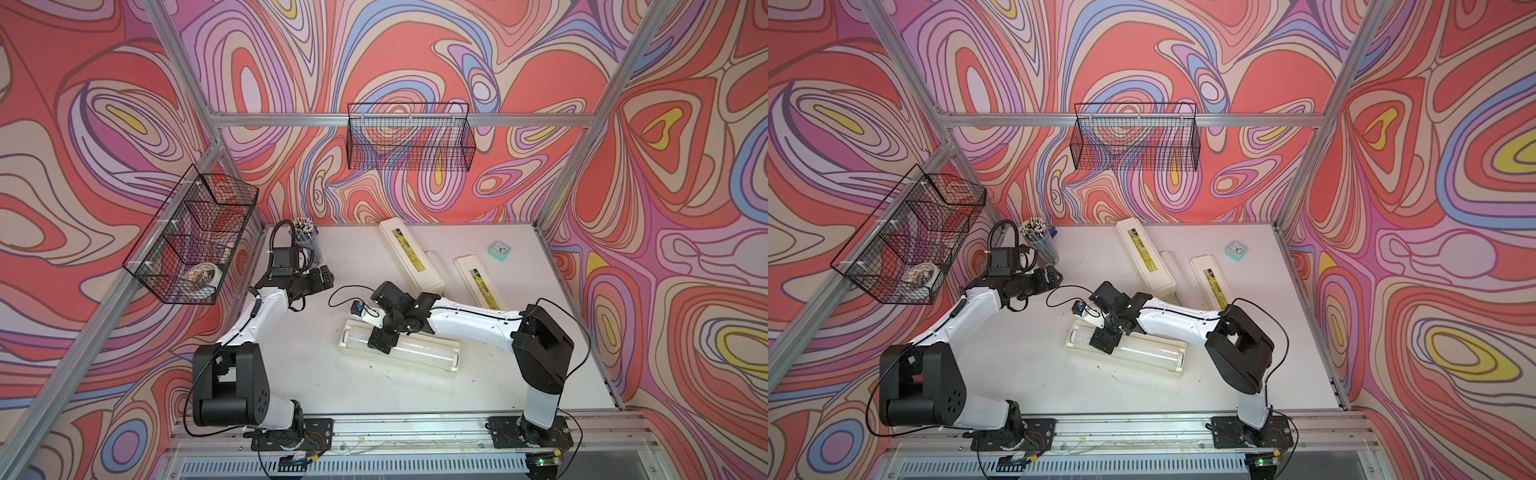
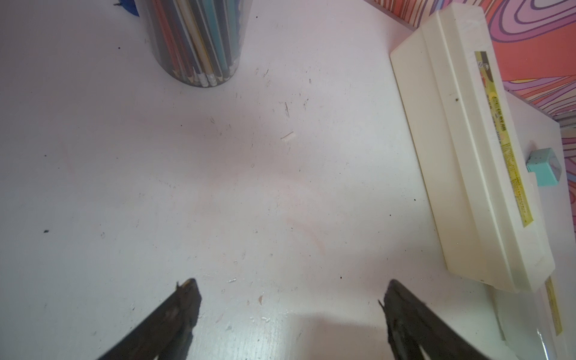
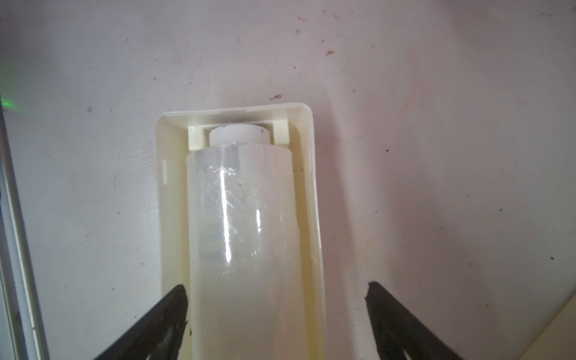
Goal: Put plastic wrap rolls into dispensers
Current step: Place the plastic wrap into the plastic wrap cutting box, then pick up the lid from the center of the board.
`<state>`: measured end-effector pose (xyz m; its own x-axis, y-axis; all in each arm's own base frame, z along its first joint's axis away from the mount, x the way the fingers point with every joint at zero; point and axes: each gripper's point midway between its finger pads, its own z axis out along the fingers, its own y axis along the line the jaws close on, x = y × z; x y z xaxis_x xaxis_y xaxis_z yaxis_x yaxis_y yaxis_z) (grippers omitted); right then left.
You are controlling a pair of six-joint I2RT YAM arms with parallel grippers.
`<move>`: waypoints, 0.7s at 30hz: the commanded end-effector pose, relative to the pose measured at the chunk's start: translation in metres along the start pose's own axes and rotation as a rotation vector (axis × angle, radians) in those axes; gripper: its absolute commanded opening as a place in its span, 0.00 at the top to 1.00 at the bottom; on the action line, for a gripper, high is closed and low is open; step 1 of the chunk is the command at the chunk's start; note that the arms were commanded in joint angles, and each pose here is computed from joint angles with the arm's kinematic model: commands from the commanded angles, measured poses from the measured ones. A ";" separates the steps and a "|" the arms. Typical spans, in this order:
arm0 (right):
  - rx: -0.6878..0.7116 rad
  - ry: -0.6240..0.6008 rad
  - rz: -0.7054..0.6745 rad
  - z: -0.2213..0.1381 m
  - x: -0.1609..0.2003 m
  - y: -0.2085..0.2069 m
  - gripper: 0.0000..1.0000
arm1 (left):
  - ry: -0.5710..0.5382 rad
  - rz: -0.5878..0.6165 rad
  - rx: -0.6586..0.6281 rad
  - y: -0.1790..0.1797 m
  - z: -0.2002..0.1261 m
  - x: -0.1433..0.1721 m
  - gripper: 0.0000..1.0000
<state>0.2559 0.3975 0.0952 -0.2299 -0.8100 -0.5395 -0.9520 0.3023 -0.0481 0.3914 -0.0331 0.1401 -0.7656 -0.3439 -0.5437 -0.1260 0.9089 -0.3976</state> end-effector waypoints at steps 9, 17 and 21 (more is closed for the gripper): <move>0.193 -0.153 0.300 -0.092 -0.003 -0.094 0.08 | 0.113 -0.125 0.036 0.005 -0.005 0.053 0.08; 0.578 0.055 0.735 -0.147 0.156 -0.239 0.03 | 0.168 -0.205 0.063 0.000 -0.010 0.094 0.18; 0.607 0.097 0.864 -0.153 0.215 -0.265 0.02 | 0.176 -0.223 0.040 0.000 -0.017 0.111 0.18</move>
<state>0.4361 0.0917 0.1474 -0.7583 -0.2679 -0.5944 -0.2592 0.9604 -0.1023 0.3082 -0.0658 0.0945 -0.8268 -0.4501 -0.3374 -0.2334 0.8202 -0.5222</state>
